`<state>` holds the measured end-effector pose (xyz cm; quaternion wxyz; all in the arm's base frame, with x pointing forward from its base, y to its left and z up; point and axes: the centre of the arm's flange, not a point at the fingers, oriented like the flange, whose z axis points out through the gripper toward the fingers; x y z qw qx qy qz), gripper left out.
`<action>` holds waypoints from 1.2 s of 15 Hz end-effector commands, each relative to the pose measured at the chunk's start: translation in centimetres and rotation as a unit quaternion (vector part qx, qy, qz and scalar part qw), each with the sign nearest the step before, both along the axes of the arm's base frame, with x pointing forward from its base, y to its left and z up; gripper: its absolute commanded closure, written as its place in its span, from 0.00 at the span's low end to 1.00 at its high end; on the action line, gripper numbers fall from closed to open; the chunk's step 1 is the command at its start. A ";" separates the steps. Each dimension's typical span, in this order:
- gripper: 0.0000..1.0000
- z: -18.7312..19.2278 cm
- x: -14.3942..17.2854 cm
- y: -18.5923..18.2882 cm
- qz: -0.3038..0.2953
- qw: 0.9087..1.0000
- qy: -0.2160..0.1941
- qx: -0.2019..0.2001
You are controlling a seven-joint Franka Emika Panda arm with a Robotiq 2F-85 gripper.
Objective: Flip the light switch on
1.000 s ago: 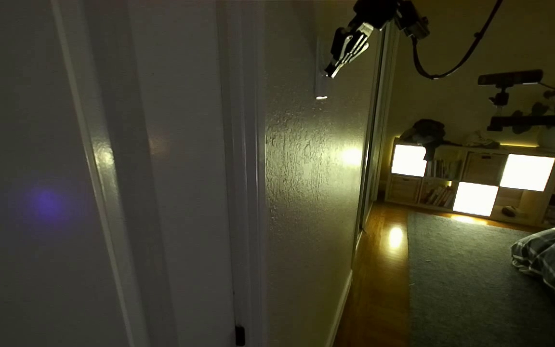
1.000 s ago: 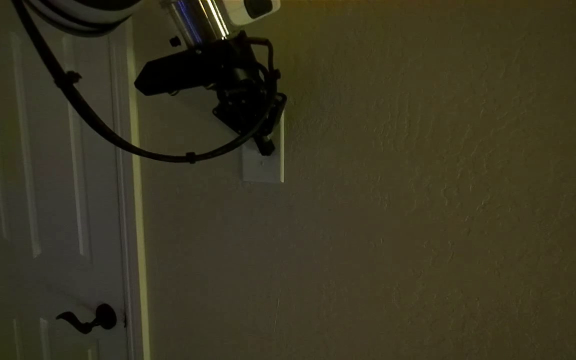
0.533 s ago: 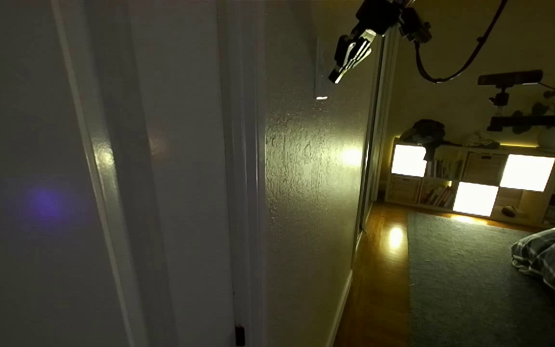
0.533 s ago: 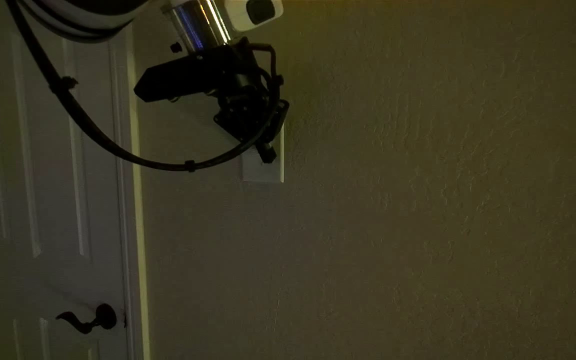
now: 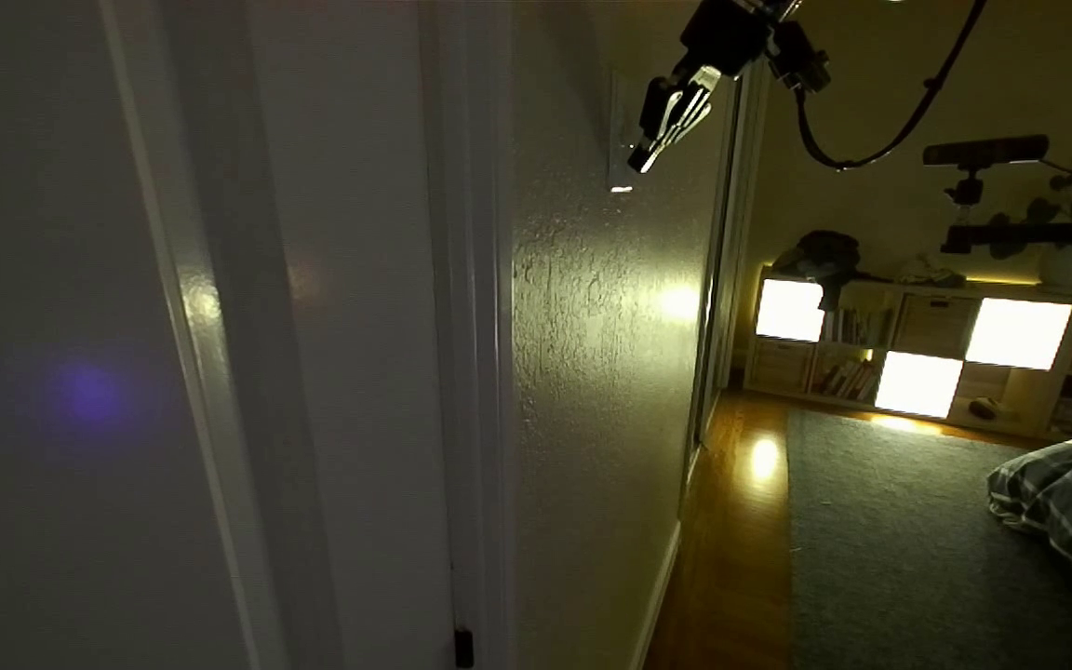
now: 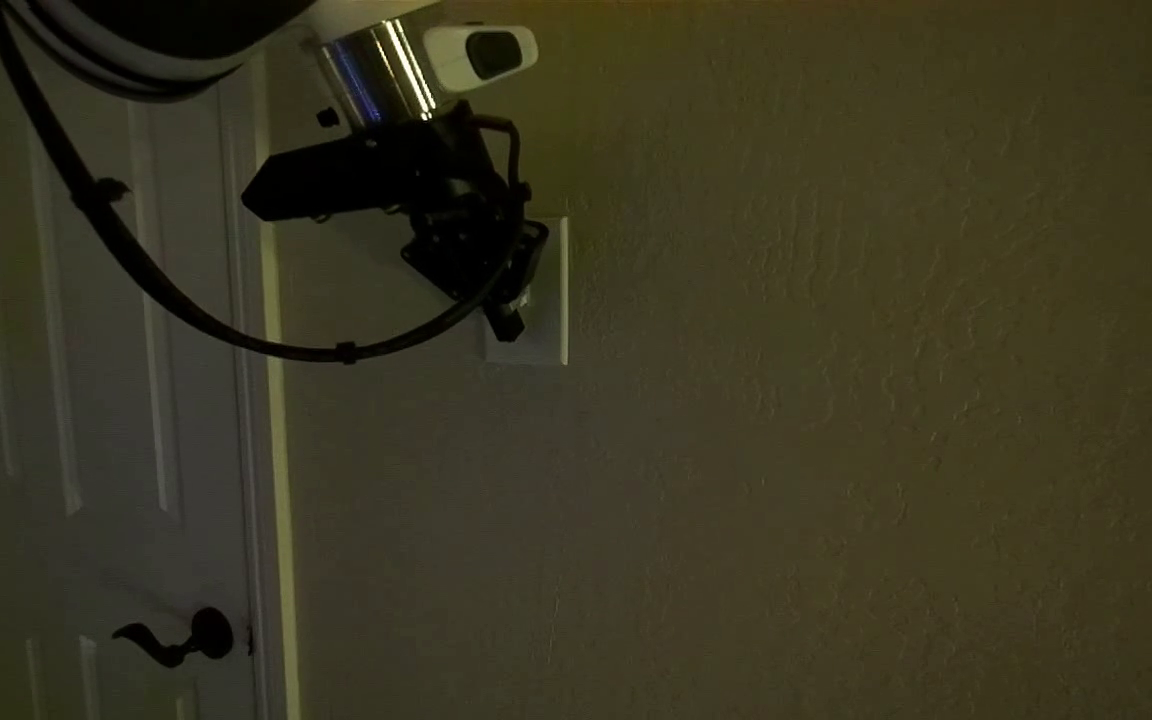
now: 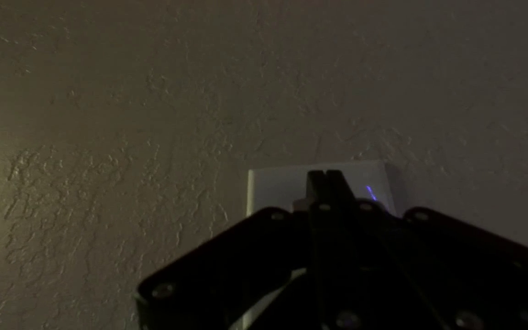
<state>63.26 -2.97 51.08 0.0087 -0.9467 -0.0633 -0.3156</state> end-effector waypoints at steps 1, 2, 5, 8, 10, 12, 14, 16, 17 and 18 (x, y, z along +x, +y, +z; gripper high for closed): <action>0.95 1.7 -1.3 0.2 0.005 1.000 -0.018 0.001; 0.95 2.1 -1.2 0.3 0.006 1.000 -0.022 0.000; 0.95 2.6 -1.3 0.2 0.008 1.000 -0.028 -0.004; 0.95 3.3 -1.5 0.3 0.008 0.999 -0.032 -0.003; 0.95 4.0 -1.8 0.4 0.009 0.999 -0.038 -0.003; 0.95 4.3 -2.1 0.4 0.010 0.999 -0.036 -0.003; 0.95 3.8 -2.6 0.5 0.011 1.000 -0.021 0.000; 0.95 3.1 -3.2 0.5 0.010 1.000 -0.003 0.001; 0.95 2.9 -3.6 0.4 0.010 1.000 0.007 0.003; 0.95 2.6 -4.1 0.3 0.009 1.000 0.023 0.007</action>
